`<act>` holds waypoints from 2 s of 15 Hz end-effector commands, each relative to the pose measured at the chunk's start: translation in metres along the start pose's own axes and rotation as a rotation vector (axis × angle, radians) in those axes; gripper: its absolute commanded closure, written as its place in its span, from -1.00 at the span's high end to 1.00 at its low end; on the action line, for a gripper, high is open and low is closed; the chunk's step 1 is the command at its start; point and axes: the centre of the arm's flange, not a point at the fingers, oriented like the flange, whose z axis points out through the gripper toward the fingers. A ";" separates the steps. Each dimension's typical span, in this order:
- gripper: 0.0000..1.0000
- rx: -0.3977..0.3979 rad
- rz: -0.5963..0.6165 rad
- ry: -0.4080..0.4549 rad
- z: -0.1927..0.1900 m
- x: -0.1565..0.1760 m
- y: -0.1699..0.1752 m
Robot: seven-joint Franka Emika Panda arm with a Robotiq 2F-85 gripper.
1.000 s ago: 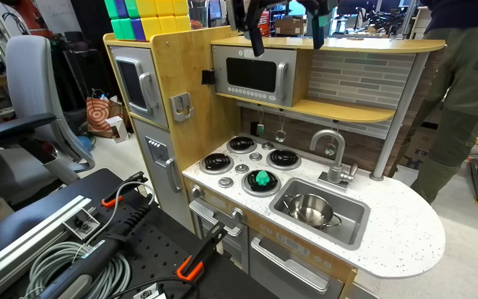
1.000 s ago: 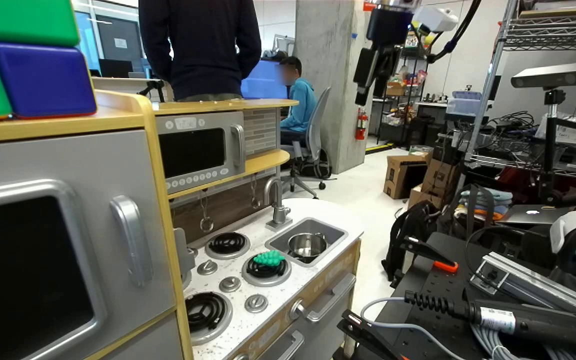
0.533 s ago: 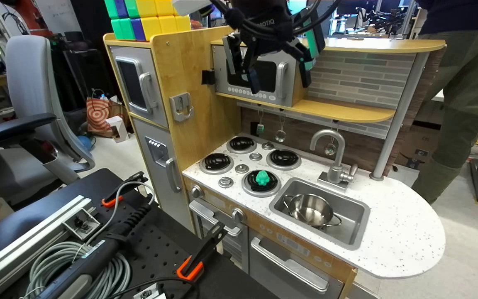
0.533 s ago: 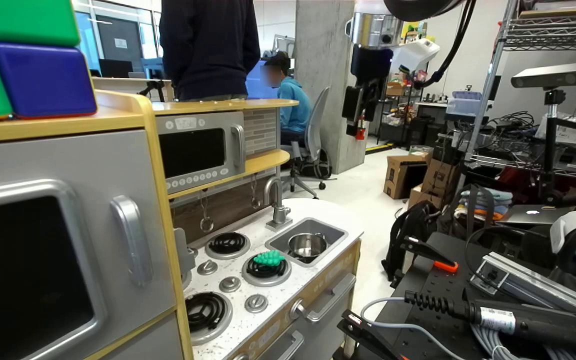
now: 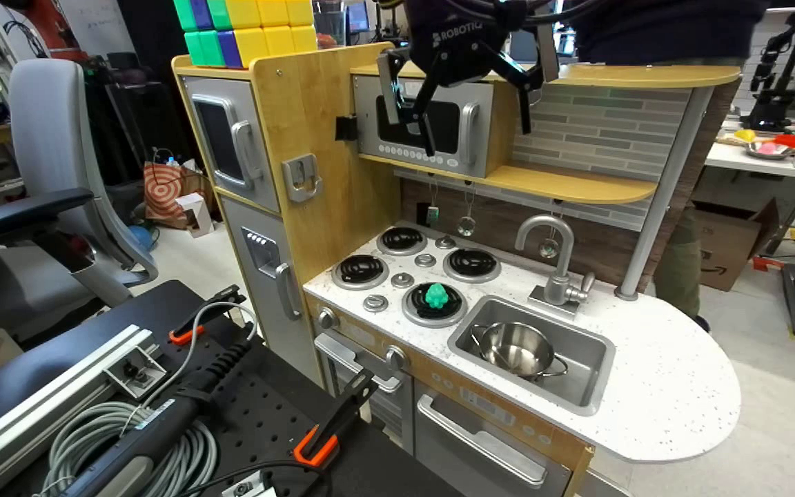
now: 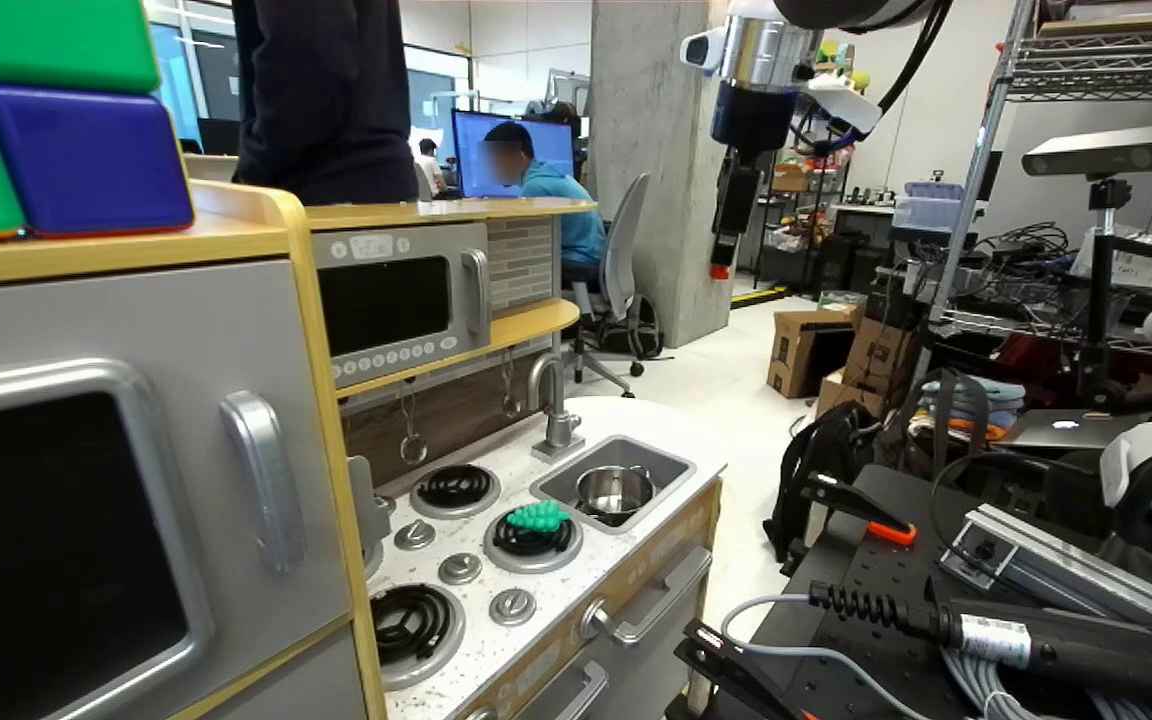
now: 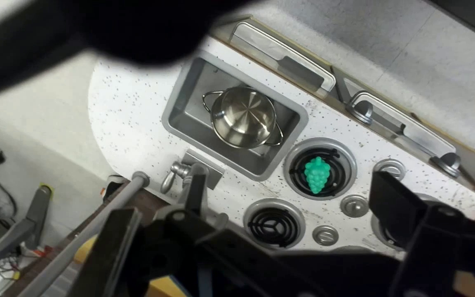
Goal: Put the plush toy into the silver pot in the sink.
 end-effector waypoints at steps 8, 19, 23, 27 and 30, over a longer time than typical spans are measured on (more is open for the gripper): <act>1.00 0.026 0.008 0.036 0.026 0.018 -0.010; 1.00 0.072 0.153 -0.294 0.156 0.141 -0.044; 1.00 0.011 0.091 -0.429 0.189 0.176 -0.054; 1.00 0.037 0.080 -0.427 0.187 0.162 -0.067; 1.00 0.020 -0.044 -0.447 0.184 0.155 -0.061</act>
